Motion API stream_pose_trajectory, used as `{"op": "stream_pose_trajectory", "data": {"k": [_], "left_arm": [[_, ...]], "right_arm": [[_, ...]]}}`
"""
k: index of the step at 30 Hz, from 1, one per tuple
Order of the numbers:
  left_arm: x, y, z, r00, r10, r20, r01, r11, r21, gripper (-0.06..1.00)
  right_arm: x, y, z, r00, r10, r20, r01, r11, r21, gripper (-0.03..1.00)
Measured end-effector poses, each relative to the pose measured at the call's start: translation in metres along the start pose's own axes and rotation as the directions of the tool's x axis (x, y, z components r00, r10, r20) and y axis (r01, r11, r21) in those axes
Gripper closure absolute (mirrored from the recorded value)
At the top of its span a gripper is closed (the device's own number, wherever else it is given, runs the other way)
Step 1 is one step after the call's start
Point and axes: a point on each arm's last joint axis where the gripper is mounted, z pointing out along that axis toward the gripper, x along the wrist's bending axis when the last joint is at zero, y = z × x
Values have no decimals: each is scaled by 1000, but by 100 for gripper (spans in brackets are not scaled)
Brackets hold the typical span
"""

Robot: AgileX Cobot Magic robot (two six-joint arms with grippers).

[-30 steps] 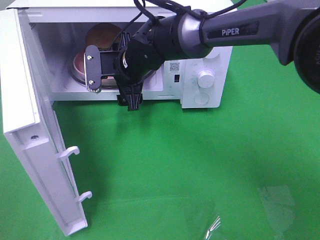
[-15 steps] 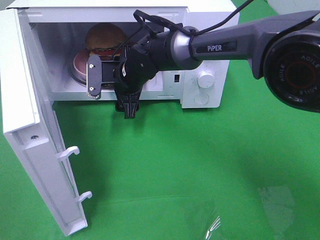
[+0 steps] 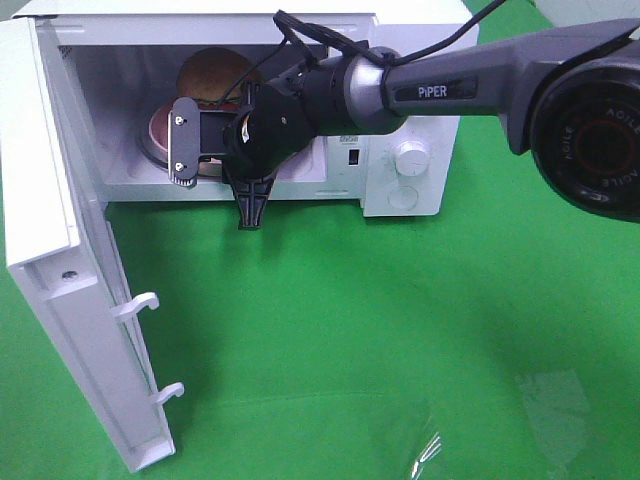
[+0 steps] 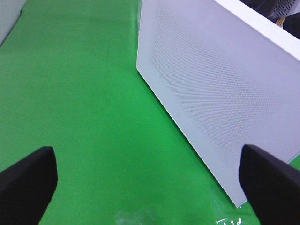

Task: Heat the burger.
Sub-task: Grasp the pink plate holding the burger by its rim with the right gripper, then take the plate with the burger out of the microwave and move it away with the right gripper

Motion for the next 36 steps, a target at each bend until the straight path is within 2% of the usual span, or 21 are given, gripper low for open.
{"op": "stream_pose_trajectory", "data": {"k": [1,2,7,16,22,28,36], "left_arm": [[0,0,0,1000,0,0,0,1000,0,-2],[0,0,0,1000,0,0,0,1000,0,-2],[0,0,0,1000,0,0,0,1000,0,-2],[0,0,0,1000,0,0,0,1000,0,-2],[0,0,0,1000,0,0,0,1000,0,-2],[0,0,0,1000,0,0,0,1000,0,-2],[0,0,0,1000,0,0,0,1000,0,-2]], "right_arm": [[1,0,0,1000,9,-6,-9,1000,1,86],[1,0,0,1000,22,-12,-22,1000,0,87],[0,0,-2,1000,22,-22,-22,1000,8,87],[-1,2,-13,995,-50,-91,53,998,20,87],[-2,3,-15,993,-71,-99,73,997,17,87],[6,0,-28,985,-125,-120,125,992,-1,87],[17,-9,-43,980,-180,-82,179,984,-22,87]]}}
